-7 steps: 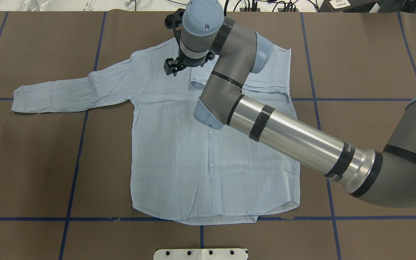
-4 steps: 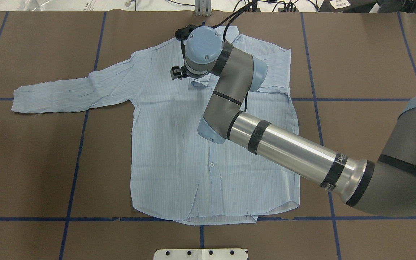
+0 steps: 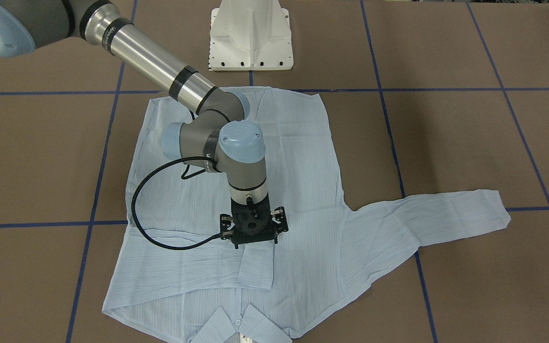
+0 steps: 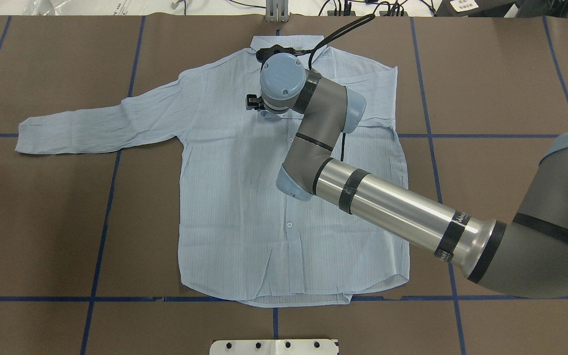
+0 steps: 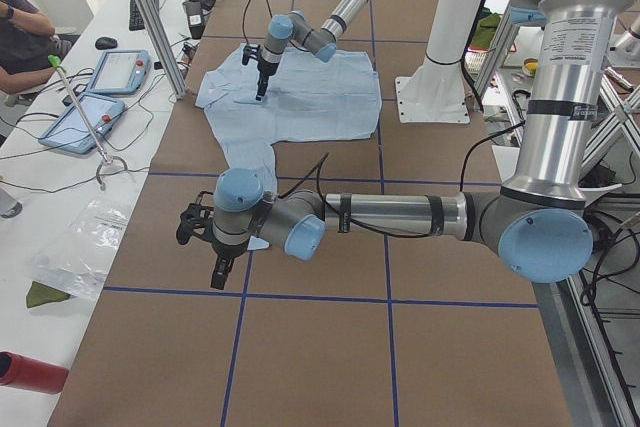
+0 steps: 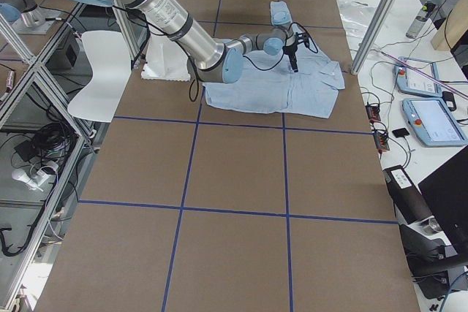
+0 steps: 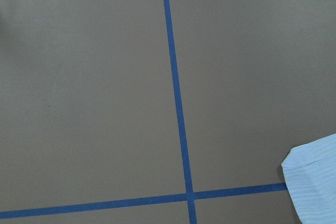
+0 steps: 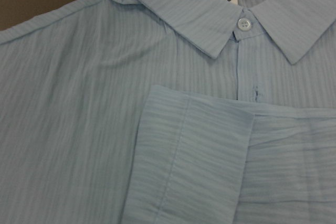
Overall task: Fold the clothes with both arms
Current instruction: 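Drag the held sleeve across the chest toward the other sleeve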
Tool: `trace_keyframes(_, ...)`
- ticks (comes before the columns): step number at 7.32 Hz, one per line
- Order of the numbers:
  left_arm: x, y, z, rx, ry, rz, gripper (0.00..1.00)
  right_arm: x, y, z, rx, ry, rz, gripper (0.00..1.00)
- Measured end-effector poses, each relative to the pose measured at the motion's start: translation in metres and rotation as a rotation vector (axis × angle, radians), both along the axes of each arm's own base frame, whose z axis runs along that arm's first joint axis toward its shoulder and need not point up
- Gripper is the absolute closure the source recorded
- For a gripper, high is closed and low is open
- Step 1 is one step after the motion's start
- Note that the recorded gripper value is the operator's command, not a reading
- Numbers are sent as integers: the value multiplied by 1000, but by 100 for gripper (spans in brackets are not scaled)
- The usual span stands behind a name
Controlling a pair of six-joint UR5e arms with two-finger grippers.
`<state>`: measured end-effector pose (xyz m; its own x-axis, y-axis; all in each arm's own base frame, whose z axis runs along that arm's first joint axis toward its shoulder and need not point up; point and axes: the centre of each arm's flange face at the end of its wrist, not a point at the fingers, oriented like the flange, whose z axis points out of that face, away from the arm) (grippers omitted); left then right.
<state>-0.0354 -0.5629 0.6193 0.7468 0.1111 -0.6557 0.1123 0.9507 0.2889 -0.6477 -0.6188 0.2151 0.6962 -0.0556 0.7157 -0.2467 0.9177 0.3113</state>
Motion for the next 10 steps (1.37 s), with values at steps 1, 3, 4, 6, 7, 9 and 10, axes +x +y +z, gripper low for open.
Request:
trace_keyframes(1, 0, 0, 1, -1, -1, 1, 0, -4, -2, -3, -3, 2, 0, 3)
trace_keyframes(3, 0, 1, 2, -2, -2, 1, 0, -12, -4, -10, -4, 3, -3, 3)
trace_keyframes(4, 0, 1, 2, -3, -2, 1, 0, -14, -4, -10, -5, 5, -6, 3)
trace_keyframes(6, 0, 1, 3, -4, -2, 1, 0, -17, -4, -9, -2, 2, -8, 3)
trace_keyframes(7, 0, 1, 3, -4, -2, 1, 0, -20, -5, -10, 3, -6, -8, 4)
trace_keyframes(9, 0, 1, 4, -5, -2, 1, 0, -24, -7, -14, 16, -26, -9, 4)
trace_keyframes(10, 0, 1, 3, -5, -2, 0, 0, -26, -6, -17, 21, -33, -11, 4)
